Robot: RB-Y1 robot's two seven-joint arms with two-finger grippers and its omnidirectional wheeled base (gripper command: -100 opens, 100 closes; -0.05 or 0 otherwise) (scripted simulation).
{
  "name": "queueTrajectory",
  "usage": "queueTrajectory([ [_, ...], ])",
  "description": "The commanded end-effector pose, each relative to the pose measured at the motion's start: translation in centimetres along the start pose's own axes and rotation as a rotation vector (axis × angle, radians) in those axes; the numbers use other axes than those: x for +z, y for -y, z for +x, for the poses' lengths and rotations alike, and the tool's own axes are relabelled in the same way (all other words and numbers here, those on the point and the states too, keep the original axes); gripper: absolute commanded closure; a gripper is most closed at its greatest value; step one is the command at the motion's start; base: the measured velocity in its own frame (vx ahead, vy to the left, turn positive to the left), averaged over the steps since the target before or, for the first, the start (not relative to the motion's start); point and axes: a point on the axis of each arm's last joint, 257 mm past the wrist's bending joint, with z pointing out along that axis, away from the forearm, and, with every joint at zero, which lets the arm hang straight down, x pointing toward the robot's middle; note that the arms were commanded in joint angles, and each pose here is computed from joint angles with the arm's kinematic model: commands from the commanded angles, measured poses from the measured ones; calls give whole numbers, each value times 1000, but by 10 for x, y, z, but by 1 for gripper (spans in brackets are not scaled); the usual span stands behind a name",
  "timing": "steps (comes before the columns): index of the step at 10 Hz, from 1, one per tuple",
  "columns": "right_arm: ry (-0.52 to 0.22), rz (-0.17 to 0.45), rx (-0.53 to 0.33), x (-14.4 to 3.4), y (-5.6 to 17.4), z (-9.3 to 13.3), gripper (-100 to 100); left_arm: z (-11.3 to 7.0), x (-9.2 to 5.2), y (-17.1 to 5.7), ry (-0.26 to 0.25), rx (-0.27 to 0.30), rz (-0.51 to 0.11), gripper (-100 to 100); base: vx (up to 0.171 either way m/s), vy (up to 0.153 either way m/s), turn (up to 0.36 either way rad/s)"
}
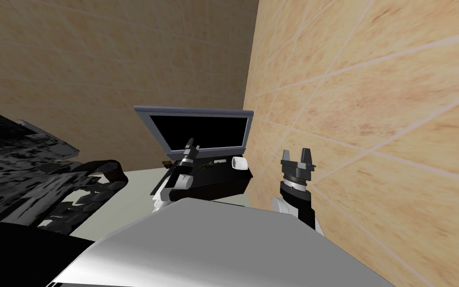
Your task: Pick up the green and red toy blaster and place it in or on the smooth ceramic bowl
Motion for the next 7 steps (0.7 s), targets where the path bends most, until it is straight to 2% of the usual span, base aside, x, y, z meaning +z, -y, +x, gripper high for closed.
queueTrajectory([
  [1,0,0,0,0,0,0,0,0,7,-11,4,-27,-25,-100,-7,-4,-87],
  [2,0,0,0,0,0,0,0,-3,14,-28,13,-76,-69,-100,-9,-8,-164],
  [3,0,0,0,0,0,0,0,-3,14,-29,14,-76,-71,-100,-8,-4,-95],
  [4,0,0,0,0,0,0,0,-5,21,-46,23,-125,-112,-100,-8,-8,-149],
  [5,0,0,0,0,0,0,0,-5,21,-48,24,-125,-120,-100,-7,-3,-79],
  [6,0,0,0,0,0,0,0,-8,27,-66,36,-174,-167,-100,-8,-4,-160],
  [7,0,0,0,0,0,0,0,-8,27,-67,36,-174,-172,-100,-7,2,-79],
])
